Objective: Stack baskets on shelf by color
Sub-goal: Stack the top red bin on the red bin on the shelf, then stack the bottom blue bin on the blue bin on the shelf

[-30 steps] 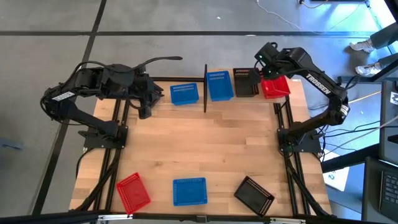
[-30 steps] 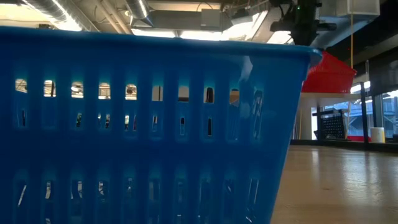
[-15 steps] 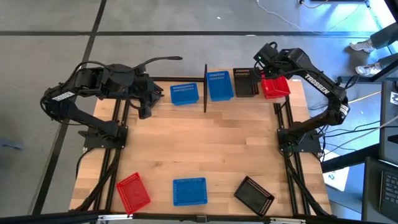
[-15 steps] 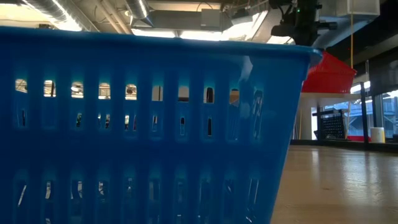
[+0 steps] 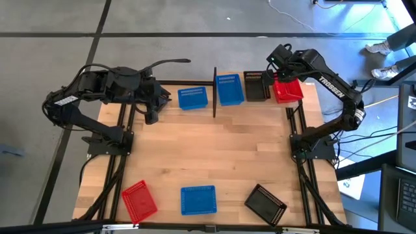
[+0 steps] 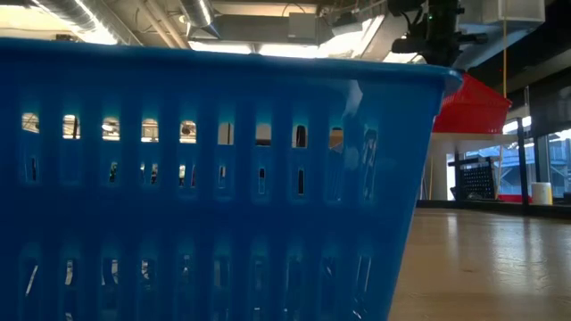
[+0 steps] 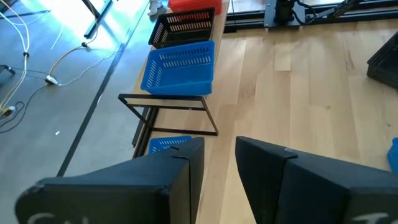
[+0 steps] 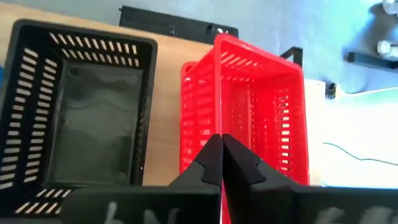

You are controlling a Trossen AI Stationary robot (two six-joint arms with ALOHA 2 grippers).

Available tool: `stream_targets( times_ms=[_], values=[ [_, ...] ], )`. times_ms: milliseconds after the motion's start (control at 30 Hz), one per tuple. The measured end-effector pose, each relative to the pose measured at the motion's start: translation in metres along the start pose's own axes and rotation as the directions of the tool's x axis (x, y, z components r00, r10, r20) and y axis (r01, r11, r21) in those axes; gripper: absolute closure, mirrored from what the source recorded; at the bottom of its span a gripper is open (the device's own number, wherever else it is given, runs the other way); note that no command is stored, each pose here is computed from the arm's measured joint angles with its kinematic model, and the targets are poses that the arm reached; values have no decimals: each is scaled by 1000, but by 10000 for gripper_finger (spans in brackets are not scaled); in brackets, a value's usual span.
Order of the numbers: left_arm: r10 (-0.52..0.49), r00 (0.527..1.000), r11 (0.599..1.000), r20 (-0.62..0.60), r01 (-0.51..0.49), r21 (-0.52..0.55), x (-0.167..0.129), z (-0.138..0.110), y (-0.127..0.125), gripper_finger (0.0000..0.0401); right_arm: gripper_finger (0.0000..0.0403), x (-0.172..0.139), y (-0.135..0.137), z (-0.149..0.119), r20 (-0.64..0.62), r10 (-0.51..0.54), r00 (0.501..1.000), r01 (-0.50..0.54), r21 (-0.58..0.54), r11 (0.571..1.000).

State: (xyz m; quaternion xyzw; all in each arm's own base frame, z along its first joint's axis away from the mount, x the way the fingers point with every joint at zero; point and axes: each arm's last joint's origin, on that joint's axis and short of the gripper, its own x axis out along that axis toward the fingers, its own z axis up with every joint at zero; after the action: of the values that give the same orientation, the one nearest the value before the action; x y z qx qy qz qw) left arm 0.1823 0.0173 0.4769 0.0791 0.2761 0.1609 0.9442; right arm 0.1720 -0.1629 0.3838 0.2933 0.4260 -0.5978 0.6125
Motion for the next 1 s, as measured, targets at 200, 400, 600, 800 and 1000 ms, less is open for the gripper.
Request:
stream_targets(
  times_ms=[200, 400, 600, 800, 1000],
  values=[
    [0, 1000, 1000, 0, 0, 0, 0, 0, 0, 316, 403, 7, 2, -4, -42, 5, 999, -5, -13, 1000],
    [0, 1000, 1000, 0, 0, 0, 0, 0, 0, 316, 403, 16, 3, -8, -63, -27, 998, 25, -32, 999],
    [0, 1000, 1000, 0, 0, 0, 0, 0, 0, 316, 403, -22, 3, 3, 55, 71, 996, -66, -89, 994],
    [-6, 996, 999, -88, 2, -45, -1, -9, -1, 316, 403, -82, 9, -12, 122, 329, 937, -273, -334, 902],
    [-10, 984, 990, -177, -15, -143, -2, -18, -1, 316, 403, -113, 28, -49, -13, 538, 843, -441, -591, 676]
  ],
)
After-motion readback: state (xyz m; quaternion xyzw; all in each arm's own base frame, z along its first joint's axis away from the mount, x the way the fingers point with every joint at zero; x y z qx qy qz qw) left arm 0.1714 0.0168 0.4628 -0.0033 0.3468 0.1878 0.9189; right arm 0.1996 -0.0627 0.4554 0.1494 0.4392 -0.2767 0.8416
